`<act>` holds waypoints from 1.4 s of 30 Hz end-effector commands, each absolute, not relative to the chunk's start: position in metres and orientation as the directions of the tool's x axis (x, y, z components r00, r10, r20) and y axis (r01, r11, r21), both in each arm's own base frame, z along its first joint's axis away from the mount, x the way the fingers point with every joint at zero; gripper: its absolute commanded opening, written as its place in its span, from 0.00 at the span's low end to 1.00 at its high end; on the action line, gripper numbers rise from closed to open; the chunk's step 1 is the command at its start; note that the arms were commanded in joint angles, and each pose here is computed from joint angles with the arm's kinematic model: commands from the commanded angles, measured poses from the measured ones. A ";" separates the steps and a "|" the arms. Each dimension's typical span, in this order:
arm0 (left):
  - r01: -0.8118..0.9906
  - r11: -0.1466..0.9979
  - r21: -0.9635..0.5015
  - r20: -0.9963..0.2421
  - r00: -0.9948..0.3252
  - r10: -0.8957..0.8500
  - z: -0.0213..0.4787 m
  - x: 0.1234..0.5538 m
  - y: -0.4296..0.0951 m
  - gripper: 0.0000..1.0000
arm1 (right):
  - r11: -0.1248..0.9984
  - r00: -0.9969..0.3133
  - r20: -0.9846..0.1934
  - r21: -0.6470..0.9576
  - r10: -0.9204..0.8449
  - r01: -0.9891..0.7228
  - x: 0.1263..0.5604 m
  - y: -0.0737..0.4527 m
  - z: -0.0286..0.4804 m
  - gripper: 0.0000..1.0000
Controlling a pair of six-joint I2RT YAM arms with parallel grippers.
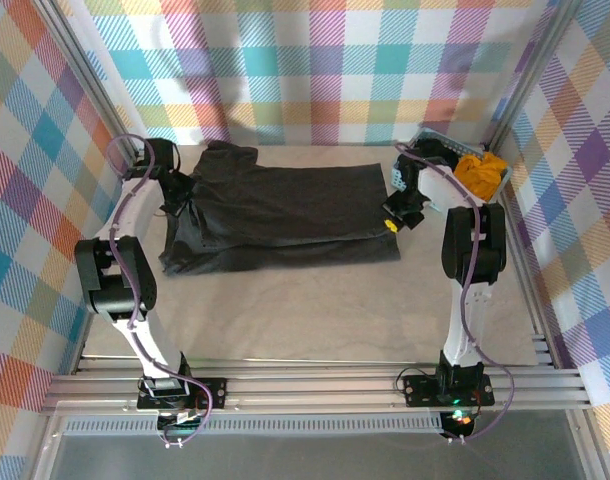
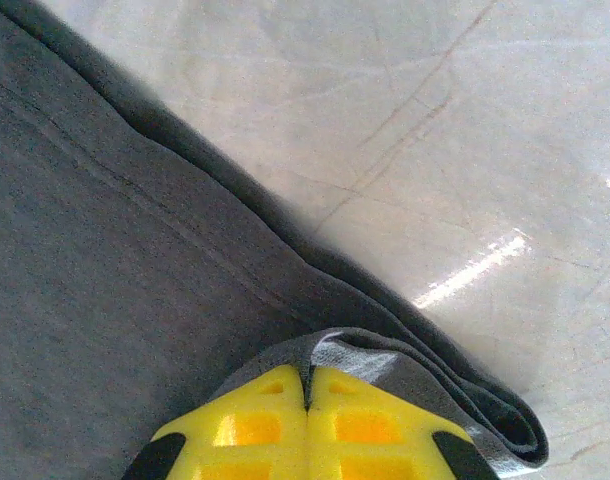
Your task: Fold and stack the t-shirts
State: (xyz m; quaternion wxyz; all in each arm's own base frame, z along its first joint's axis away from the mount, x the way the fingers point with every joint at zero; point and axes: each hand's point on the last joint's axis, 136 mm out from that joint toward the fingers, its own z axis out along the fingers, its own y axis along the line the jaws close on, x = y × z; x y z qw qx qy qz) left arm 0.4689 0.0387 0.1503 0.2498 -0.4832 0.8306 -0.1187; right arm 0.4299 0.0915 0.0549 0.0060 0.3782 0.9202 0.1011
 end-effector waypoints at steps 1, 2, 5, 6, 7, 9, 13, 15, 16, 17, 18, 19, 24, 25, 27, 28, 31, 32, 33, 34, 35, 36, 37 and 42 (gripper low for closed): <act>-0.735 0.529 -0.424 -0.331 -0.418 -0.846 0.158 0.478 0.050 0.01 | 0.708 -0.728 0.048 0.197 0.684 0.678 0.439 0.090 0.060 0.13; -0.735 0.539 -0.411 -0.334 -0.429 -0.839 0.160 0.478 0.051 0.19 | 0.720 -0.739 0.031 0.202 0.673 0.664 0.442 0.089 0.064 0.24; -0.754 0.566 -0.333 -0.359 -0.454 -0.816 0.174 0.461 0.059 0.50 | 0.762 -0.780 -0.004 0.221 0.625 0.609 0.444 0.088 0.084 0.50; -0.766 0.565 -0.307 -0.364 -0.454 -0.813 0.176 0.450 0.062 0.52 | 0.775 -0.793 -0.012 0.222 0.609 0.592 0.441 0.088 0.091 0.53; -0.778 0.560 -0.285 -0.372 -0.449 -0.812 0.181 0.435 0.065 0.53 | 0.785 -0.804 -0.017 0.225 0.595 0.576 0.436 0.088 0.097 0.55; -0.810 0.526 -0.260 -0.360 -0.424 -0.831 0.179 0.403 0.070 0.53 | 0.794 -0.814 -0.021 0.236 0.581 0.561 0.421 0.087 0.101 0.57; -0.826 0.475 -0.304 -0.232 -0.419 -0.878 0.141 0.357 0.048 0.37 | 0.818 -0.848 0.026 0.250 0.529 0.518 0.383 0.100 0.090 0.60; -0.836 0.453 -0.310 -0.142 -0.430 -0.892 0.117 0.346 0.035 0.23 | 0.834 -0.870 0.043 0.263 0.492 0.485 0.371 0.111 0.080 0.52; -0.844 0.441 -0.304 -0.107 -0.430 -0.897 0.104 0.340 0.030 0.20 | 0.839 -0.876 0.053 0.265 0.478 0.474 0.366 0.116 0.073 0.48; -0.854 0.428 -0.296 -0.085 -0.423 -0.902 0.094 0.335 0.029 0.19 | 0.841 -0.880 0.063 0.268 0.471 0.469 0.363 0.120 0.069 0.45; -0.866 0.409 -0.287 -0.067 -0.408 -0.910 0.084 0.332 0.030 0.19 | 0.844 -0.886 0.066 0.277 0.459 0.459 0.363 0.124 0.064 0.43; -0.874 0.399 -0.279 -0.057 -0.400 -0.915 0.076 0.332 0.031 0.18 | 0.848 -0.889 0.066 0.273 0.454 0.454 0.363 0.125 0.060 0.40; -0.912 0.373 -0.171 -0.052 -0.369 -0.928 0.046 0.336 0.059 0.17 | 0.877 -0.902 0.075 0.213 0.424 0.430 0.369 0.120 0.036 0.36; -0.919 0.372 -0.131 -0.064 -0.366 -0.928 0.040 0.334 0.067 0.16 | 0.884 -0.905 0.085 0.193 0.417 0.425 0.369 0.118 0.031 0.36; -0.931 0.360 -0.068 -0.089 -0.354 -0.931 0.031 0.326 0.084 0.15 | 0.893 -0.907 0.099 0.158 0.410 0.421 0.369 0.114 0.023 0.36; -0.932 0.359 -0.053 -0.100 -0.353 -0.930 0.028 0.325 0.090 0.15 | 0.897 -0.906 0.107 0.137 0.408 0.420 0.368 0.112 0.020 0.36; -0.928 0.371 -0.019 -0.078 -0.369 -0.926 0.019 0.320 0.094 0.15 | 0.903 -0.901 0.150 0.086 0.406 0.421 0.359 0.107 0.014 0.37; -0.926 0.378 -0.019 -0.062 -0.376 -0.924 0.017 0.319 0.090 0.14 | 0.903 -0.898 0.166 0.072 0.408 0.423 0.354 0.106 0.012 0.38; -0.925 0.380 -0.015 -0.052 -0.379 -0.924 0.016 0.316 0.088 0.15 | 0.903 -0.895 0.178 0.059 0.409 0.425 0.349 0.105 0.012 0.38; -0.926 0.378 -0.013 -0.046 -0.377 -0.925 0.016 0.311 0.086 0.15 | 0.904 -0.892 0.185 0.044 0.412 0.426 0.342 0.102 0.013 0.39; -0.927 0.374 -0.013 -0.041 -0.373 -0.927 0.016 0.305 0.083 0.14 | 0.902 -0.889 0.187 0.029 0.418 0.430 0.336 0.098 0.014 0.39; -0.929 0.369 -0.014 -0.034 -0.369 -0.929 0.015 0.300 0.080 0.14 | 0.901 -0.887 0.187 0.016 0.423 0.433 0.330 0.095 0.015 0.39; -0.931 0.365 -0.009 -0.023 -0.365 -0.931 0.015 0.293 0.076 0.14 | 0.899 -0.883 0.190 0.003 0.429 0.438 0.324 0.091 0.016 0.40; -0.940 0.339 0.037 0.052 -0.337 -0.940 0.006 0.252 0.054 0.15 | 0.887 -0.863 0.218 -0.031 0.455 0.460 0.290 0.078 0.024 0.40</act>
